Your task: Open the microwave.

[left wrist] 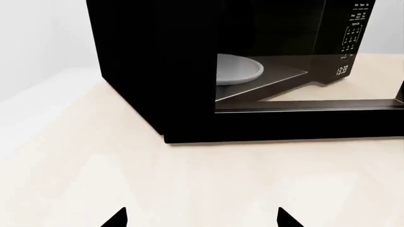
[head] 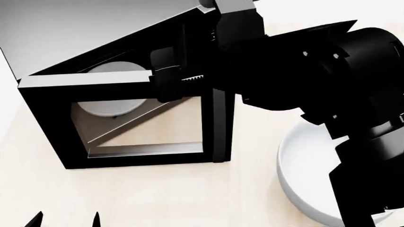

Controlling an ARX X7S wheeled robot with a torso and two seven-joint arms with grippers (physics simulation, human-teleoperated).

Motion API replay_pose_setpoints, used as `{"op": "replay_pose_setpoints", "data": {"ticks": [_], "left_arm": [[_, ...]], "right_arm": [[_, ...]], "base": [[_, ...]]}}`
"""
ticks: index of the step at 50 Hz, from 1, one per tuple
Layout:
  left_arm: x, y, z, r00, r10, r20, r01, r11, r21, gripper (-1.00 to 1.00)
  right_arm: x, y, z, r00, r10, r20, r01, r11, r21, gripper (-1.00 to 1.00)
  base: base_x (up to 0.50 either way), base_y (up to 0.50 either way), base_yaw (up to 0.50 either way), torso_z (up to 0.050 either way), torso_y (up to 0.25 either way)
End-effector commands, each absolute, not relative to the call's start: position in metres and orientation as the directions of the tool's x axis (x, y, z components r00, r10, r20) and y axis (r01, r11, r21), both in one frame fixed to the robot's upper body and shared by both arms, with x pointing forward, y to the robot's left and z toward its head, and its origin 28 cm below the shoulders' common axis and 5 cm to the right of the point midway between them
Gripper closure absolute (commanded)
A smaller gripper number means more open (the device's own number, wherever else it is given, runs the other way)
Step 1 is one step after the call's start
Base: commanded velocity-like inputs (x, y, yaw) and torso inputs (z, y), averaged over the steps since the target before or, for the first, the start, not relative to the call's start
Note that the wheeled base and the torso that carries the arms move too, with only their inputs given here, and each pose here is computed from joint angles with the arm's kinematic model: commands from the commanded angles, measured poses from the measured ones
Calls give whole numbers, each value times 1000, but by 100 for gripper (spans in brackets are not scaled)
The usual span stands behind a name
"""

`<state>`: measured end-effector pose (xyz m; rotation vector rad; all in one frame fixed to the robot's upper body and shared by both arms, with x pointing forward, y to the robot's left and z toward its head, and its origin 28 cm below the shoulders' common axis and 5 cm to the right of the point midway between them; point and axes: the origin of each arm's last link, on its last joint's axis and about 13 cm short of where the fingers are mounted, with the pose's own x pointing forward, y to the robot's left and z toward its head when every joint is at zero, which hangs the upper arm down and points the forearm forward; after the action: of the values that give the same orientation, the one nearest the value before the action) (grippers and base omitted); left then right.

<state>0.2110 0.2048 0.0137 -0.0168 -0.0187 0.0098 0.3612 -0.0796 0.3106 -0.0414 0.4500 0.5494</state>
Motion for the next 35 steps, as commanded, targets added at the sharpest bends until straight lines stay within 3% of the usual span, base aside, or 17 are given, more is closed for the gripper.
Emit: {"op": "replay_pose_setpoints", "data": {"ticks": [1, 35], "left_arm": [[210, 204, 12, 1000, 0, 4, 0, 999, -32, -100], [210, 204, 13, 1000, -1, 3, 1, 999, -32, -100]], "right_arm": [[358, -74, 294, 719, 518, -464, -536, 838, 105, -100], [334, -65, 273, 663, 597, -451, -596, 786, 164, -100]], "base": [[0, 0, 0, 0, 0], [0, 0, 1, -1, -3]]}}
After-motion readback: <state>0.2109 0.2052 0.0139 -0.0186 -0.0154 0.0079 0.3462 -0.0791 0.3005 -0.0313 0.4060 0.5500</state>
